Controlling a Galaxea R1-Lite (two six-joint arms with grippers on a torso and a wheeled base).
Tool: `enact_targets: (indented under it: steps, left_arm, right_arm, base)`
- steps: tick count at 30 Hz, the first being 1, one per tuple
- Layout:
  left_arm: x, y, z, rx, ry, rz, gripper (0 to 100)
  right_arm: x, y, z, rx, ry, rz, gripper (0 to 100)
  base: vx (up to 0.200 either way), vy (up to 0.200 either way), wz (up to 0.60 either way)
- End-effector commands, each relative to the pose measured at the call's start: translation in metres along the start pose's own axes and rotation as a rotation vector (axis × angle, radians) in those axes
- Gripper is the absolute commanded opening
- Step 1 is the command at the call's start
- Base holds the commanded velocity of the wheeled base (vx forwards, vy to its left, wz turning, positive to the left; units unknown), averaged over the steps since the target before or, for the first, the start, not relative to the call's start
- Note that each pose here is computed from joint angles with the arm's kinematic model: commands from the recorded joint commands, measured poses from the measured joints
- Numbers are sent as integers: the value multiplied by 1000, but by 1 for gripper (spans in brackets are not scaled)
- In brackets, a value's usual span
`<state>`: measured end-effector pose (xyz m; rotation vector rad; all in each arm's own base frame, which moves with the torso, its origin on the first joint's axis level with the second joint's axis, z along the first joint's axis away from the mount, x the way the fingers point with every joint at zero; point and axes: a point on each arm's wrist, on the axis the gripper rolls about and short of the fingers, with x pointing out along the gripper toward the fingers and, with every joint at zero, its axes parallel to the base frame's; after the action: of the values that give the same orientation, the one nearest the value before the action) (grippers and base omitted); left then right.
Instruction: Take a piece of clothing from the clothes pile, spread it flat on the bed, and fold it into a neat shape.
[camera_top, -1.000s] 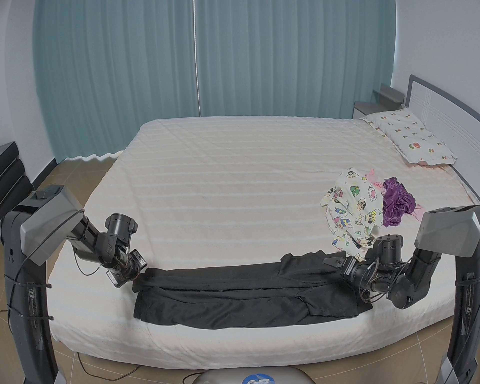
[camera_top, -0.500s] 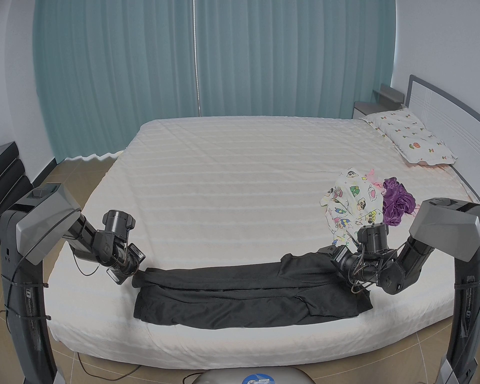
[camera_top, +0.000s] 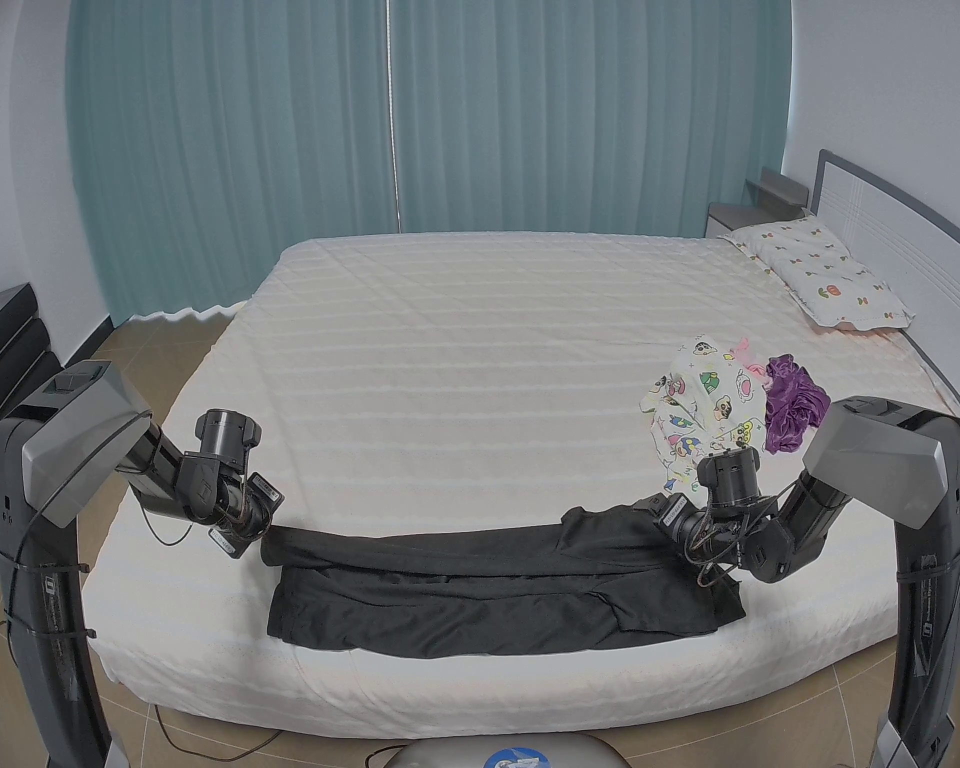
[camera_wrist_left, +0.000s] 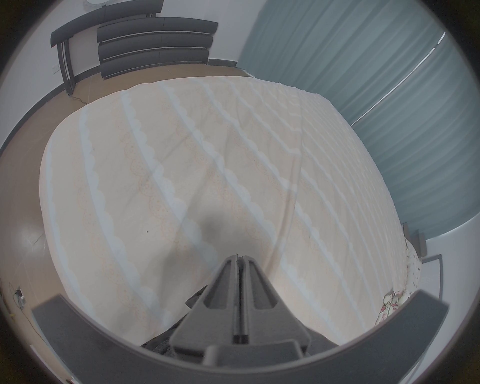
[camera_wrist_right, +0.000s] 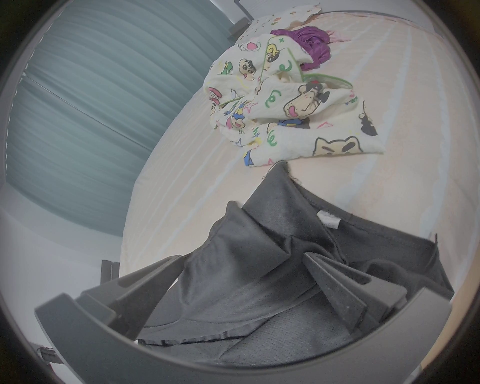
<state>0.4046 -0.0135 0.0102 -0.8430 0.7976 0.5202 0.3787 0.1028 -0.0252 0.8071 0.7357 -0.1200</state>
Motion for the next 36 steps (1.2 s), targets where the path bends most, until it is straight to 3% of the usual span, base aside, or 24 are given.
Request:
enact_targets:
  steps: [1,7,8,20,36]
  left_arm:
    - [-1,-1,1,-1,-3,-3,0]
    - [-2,-1,1,-3,-5,-6,0]
    - [-2,-1,1,-3,-5,-6,0]
    - [-4,-3,2,-7,-10,-13,0]
    - [-19,-9,11,-32,-14,-62,0]
  right_arm:
    - [3,0,-7,-16,-1,-34,100]
    - [9,-2,-9,-21,4,-57,100]
    - [10,-1,-8,-20,2,-54,0]
    - [8,2,-9,-27,-45,-82,0]
    - [-2,20,12,4,-118,16,0]
  base:
    - [0,0,0]
    - [0,0,0]
    - [0,0,0]
    - [0,0,0]
    - [0,0,0]
